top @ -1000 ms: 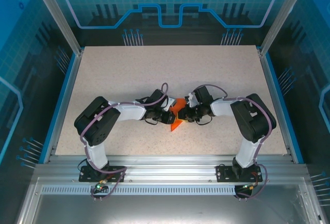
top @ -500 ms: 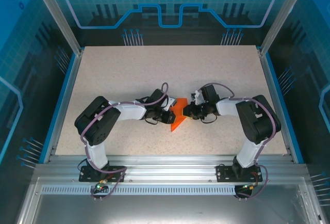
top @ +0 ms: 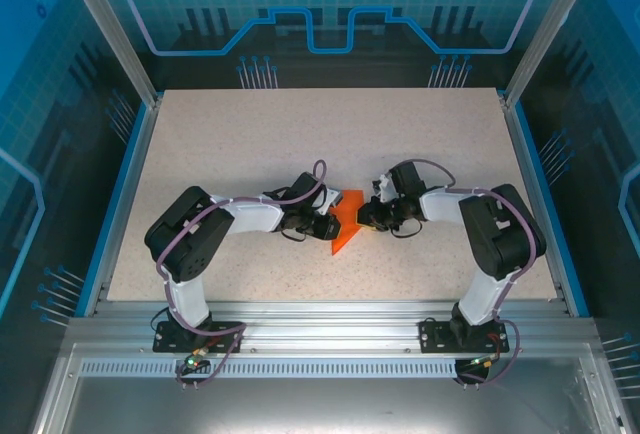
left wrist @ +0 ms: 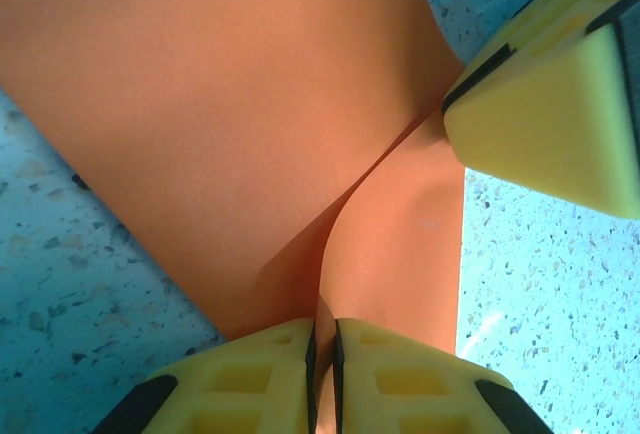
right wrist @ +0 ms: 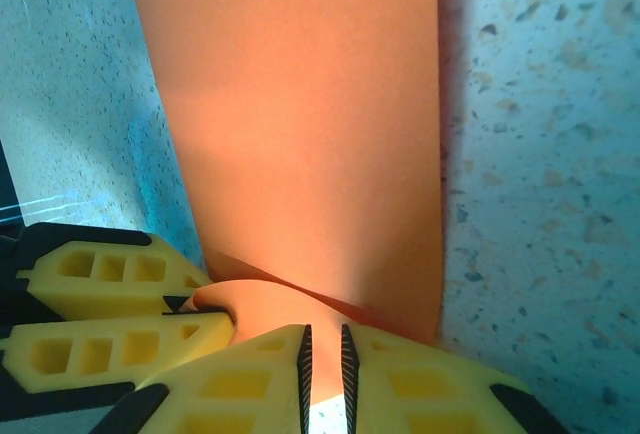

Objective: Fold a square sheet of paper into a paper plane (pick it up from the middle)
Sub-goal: Third fold the triangle at the center of the table.

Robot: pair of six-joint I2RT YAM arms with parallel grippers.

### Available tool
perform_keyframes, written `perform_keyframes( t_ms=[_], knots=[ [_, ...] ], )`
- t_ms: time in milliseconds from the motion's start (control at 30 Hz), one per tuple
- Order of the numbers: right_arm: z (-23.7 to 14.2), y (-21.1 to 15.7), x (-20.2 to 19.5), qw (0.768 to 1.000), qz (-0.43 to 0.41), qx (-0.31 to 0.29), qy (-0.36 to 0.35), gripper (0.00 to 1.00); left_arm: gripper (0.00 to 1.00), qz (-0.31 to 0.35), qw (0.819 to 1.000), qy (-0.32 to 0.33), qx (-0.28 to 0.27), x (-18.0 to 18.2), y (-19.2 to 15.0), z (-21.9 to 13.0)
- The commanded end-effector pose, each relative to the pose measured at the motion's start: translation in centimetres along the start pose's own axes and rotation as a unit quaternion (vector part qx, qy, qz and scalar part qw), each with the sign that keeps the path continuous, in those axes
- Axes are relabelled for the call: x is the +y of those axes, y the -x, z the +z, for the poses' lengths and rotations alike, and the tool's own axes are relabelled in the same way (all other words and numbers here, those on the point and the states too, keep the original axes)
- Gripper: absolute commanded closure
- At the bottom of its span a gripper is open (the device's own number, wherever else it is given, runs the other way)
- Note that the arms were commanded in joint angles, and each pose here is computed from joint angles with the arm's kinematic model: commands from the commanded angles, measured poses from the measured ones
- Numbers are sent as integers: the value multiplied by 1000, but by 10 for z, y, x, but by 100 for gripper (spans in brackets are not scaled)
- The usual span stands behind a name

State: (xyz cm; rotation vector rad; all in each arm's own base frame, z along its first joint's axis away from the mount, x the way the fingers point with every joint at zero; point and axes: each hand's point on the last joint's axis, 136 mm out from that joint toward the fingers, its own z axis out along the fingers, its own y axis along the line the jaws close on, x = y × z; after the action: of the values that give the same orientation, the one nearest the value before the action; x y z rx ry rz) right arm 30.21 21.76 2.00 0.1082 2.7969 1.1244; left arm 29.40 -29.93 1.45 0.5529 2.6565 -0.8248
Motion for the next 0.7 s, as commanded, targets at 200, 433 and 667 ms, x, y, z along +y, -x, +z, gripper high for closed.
perform_keyframes(
  t_ms=[200, 433, 667],
  knots=[
    [9, 2, -27, 999, 23, 7, -40, 82, 84, -12, 999, 27, 41, 20, -22, 8],
    [-7, -1, -8, 1000, 4, -4, -27, 82, 84, -14, 999, 29, 42, 21, -23, 9],
    [-11, -20, 29, 999, -19, -15, 24, 83, 84, -19, 999, 26, 39, 22, -20, 9]
  ],
)
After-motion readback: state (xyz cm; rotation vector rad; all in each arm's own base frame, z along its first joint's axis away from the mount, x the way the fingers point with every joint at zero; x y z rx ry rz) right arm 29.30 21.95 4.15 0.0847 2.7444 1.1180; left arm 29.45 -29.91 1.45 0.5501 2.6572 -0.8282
